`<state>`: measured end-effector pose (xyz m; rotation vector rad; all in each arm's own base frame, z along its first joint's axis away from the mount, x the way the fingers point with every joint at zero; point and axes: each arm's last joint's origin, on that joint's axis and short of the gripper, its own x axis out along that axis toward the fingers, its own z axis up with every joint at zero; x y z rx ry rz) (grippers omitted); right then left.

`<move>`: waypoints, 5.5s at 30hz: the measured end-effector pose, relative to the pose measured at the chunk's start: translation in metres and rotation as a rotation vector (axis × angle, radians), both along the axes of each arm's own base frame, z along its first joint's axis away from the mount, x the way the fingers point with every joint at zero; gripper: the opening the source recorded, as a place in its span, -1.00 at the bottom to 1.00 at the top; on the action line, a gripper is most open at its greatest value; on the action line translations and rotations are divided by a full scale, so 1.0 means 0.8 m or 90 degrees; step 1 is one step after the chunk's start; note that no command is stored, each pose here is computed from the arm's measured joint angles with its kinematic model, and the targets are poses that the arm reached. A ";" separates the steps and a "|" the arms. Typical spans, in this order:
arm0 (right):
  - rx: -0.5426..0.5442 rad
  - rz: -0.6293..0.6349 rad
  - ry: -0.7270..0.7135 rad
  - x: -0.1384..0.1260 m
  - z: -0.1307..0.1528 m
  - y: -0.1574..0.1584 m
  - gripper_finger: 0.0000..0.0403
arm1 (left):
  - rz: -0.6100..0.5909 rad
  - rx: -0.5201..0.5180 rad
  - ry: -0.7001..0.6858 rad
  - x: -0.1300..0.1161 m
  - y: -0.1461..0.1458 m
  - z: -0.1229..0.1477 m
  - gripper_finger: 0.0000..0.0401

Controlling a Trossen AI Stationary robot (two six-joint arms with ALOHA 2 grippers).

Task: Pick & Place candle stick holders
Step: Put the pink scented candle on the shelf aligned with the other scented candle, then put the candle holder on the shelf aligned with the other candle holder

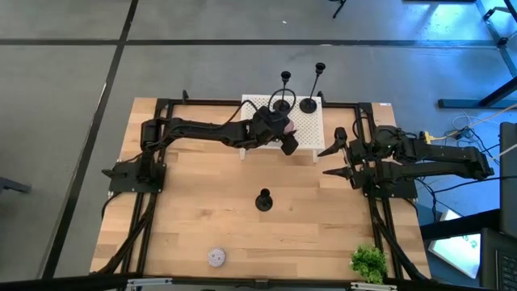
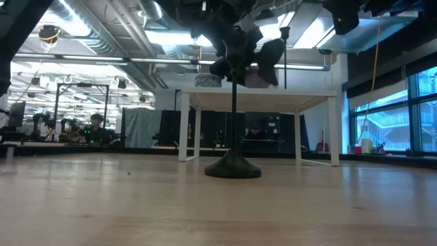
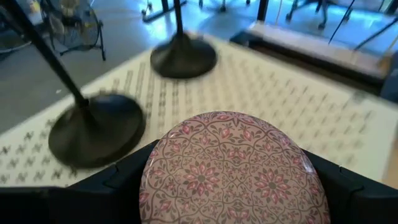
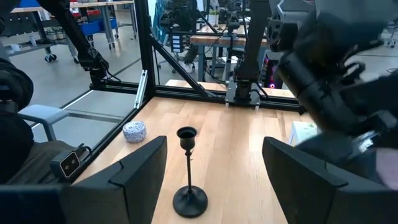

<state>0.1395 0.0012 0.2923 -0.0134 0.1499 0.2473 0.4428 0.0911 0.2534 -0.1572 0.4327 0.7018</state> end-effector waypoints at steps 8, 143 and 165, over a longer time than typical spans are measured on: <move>0.000 0.001 0.002 0.000 0.000 0.000 0.33 | 0.004 -0.003 0.007 0.003 0.001 -0.009 0.43; 0.089 -0.187 0.160 0.183 -0.212 0.128 0.33 | -0.346 0.199 -0.256 -0.340 -0.249 0.000 0.66; 0.080 -0.232 0.141 0.221 -0.234 0.141 0.33 | -0.362 0.206 -0.270 -0.339 -0.250 0.003 0.66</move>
